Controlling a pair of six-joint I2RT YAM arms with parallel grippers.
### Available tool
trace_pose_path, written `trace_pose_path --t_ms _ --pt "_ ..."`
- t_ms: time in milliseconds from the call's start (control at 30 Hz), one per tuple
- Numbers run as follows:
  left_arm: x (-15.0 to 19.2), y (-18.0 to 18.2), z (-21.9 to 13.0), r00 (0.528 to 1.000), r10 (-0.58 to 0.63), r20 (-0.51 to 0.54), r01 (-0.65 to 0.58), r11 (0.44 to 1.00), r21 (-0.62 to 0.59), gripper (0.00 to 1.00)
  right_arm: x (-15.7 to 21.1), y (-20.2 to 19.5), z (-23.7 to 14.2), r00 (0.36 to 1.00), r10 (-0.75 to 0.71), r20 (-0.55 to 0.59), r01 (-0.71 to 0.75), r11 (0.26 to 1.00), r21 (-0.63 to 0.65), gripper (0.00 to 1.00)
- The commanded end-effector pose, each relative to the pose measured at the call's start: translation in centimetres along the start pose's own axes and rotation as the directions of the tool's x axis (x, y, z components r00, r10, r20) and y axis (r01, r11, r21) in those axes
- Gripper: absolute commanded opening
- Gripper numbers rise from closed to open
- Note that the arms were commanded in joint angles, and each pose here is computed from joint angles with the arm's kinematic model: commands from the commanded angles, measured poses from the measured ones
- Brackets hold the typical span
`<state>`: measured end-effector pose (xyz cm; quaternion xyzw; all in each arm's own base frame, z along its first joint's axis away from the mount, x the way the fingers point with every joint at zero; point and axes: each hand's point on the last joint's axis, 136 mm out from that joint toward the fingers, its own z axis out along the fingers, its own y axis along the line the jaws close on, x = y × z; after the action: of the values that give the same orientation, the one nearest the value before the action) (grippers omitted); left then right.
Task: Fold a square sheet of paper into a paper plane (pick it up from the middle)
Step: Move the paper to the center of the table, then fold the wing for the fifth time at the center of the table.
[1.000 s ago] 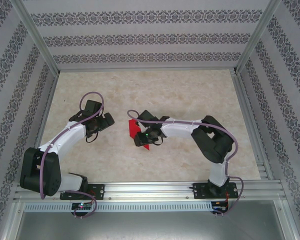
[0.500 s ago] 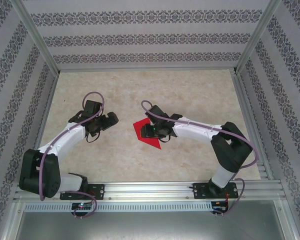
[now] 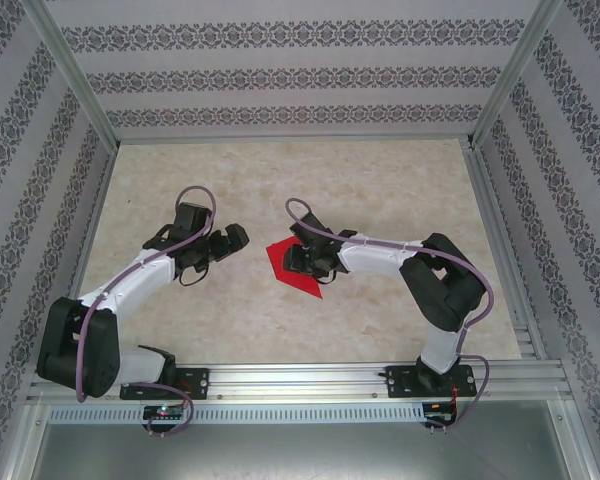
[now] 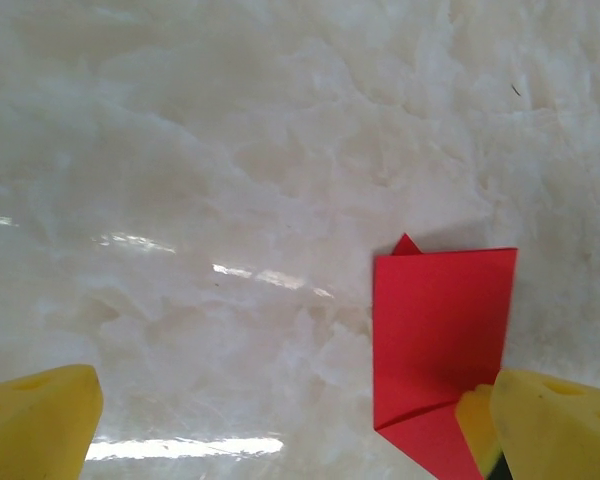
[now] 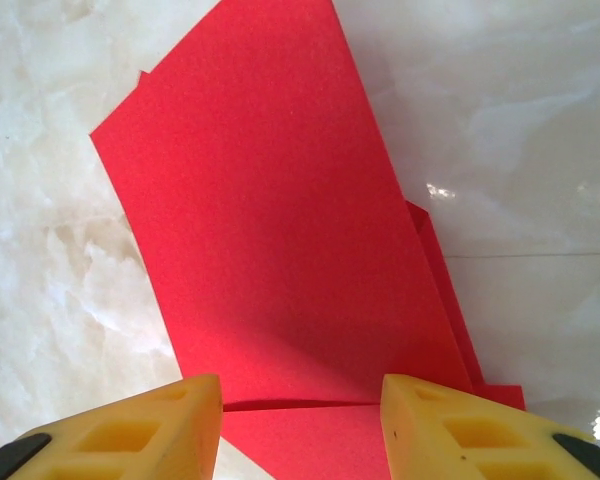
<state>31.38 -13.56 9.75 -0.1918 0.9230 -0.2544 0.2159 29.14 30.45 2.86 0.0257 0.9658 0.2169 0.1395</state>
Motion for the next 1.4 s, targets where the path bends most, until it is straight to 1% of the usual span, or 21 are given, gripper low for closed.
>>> trace_pose_path --t_ms 0,200,333,533,767,900,1000,1200,1367 --pt "0.5 -2.8 0.4 1.000 0.012 -0.008 -0.011 0.995 0.102 1.00 0.0 -0.4 0.6 0.999 0.046 -0.011 -0.047 0.998 -0.048 0.45" --pt "2.3 -4.9 1.4 0.997 0.045 -0.056 -0.037 0.990 0.138 0.99 0.8 -1.5 1.7 0.986 0.149 -0.068 -0.158 0.976 -0.149 0.43" --pt "3.9 -6.1 2.2 0.994 0.051 -0.101 -0.034 0.986 0.165 0.97 1.3 -2.6 2.2 0.974 0.197 -0.107 -0.214 0.960 -0.181 0.43" --pt "6.4 -6.4 4.3 0.984 0.048 -0.174 -0.023 0.990 0.140 0.92 2.1 -4.8 2.5 0.955 0.256 -0.148 -0.282 0.940 -0.193 0.43" --pt "7.9 -7.0 6.1 0.974 0.043 -0.222 -0.016 0.992 0.124 0.79 2.5 -6.6 2.5 0.947 0.280 -0.156 -0.305 0.937 -0.171 0.42" --pt "8.2 -7.6 6.7 0.970 0.053 -0.236 -0.025 0.992 0.120 0.64 2.6 -6.8 2.7 0.945 0.284 -0.163 -0.310 0.936 -0.166 0.39" --pt "8.4 -7.6 7.1 0.968 0.054 -0.244 -0.027 0.993 0.113 0.58 2.6 -7.0 2.7 0.944 0.285 -0.166 -0.312 0.936 -0.165 0.39" --pt "8.5 -7.1 7.4 0.970 0.034 -0.242 -0.015 0.997 0.078 0.59 2.5 -7.2 2.7 0.944 0.286 -0.165 -0.312 0.936 -0.165 0.38" --pt "8.8 -7.7 7.7 0.967 0.032 -0.253 -0.005 0.994 0.108 0.59 2.5 -7.4 2.8 0.942 0.292 -0.164 -0.318 0.935 -0.160 0.38"
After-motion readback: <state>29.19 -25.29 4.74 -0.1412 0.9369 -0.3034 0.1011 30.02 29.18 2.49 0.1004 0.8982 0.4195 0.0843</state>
